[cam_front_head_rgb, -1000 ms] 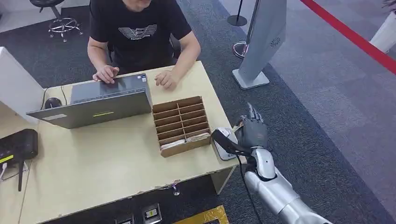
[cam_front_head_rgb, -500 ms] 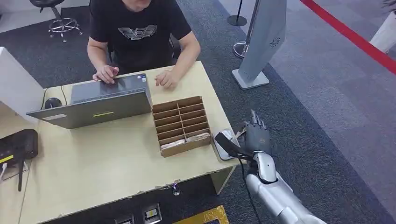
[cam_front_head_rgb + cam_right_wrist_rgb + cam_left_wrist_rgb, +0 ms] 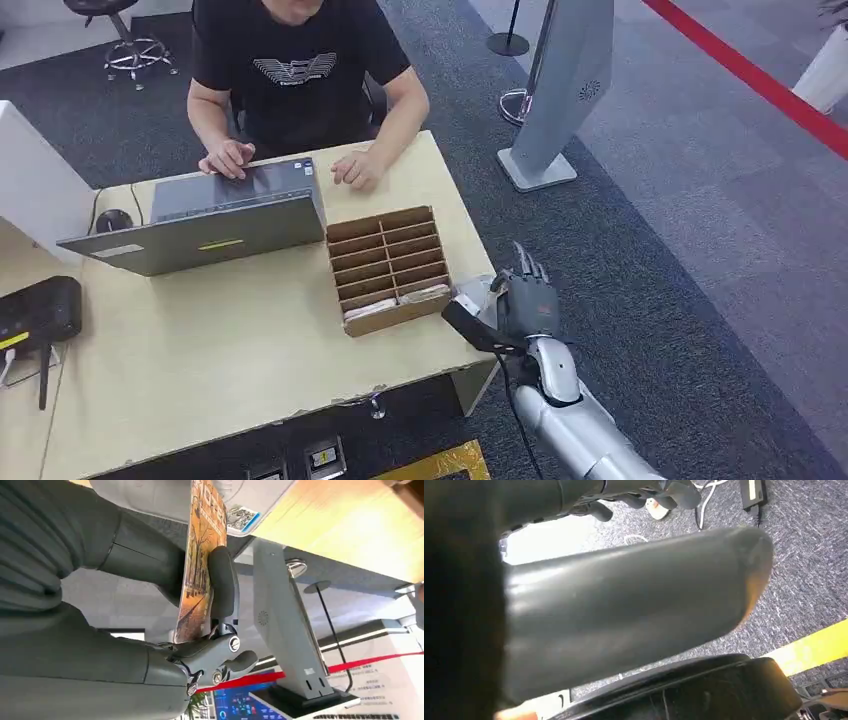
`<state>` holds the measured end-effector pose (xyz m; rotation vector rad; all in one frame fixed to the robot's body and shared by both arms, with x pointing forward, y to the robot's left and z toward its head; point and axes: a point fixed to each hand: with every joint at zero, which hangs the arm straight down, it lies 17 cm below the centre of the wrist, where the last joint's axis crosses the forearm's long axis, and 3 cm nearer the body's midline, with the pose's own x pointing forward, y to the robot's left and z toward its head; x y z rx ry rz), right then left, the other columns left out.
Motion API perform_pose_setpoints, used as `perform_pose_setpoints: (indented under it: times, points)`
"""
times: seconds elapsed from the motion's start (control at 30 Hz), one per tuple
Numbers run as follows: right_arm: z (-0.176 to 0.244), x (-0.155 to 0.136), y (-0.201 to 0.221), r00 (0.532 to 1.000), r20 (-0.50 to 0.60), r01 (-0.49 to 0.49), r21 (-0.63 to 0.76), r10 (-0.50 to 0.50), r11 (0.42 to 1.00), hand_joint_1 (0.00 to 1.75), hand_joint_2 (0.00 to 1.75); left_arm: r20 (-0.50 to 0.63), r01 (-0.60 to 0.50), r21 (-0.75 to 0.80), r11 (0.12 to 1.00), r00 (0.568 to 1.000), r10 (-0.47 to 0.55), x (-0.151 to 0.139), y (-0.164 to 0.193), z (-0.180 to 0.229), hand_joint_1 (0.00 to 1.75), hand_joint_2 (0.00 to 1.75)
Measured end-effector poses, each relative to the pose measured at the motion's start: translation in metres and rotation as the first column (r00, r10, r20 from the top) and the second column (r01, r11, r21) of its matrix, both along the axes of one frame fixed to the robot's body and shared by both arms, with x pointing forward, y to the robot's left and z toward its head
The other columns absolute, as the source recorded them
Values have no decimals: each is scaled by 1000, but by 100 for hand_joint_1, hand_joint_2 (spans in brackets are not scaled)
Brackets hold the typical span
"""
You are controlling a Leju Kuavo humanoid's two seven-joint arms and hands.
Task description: Pass the card to the sensor for recognition and then transmit it.
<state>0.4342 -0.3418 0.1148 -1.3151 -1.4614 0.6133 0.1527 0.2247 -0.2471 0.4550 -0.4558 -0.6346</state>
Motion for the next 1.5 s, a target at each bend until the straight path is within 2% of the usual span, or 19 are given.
perform_pose_setpoints:
  times: [0.67,1.5]
  points:
    - [-8,-7,25,999,-19,-30,60,31,998,175,175,-5,-18,6,1000,1000,18,-2,2,0,0,0]
    - [-16,-2,39,998,-39,-51,47,53,998,175,175,-2,-16,8,1000,1000,16,-2,3,0,0,0]
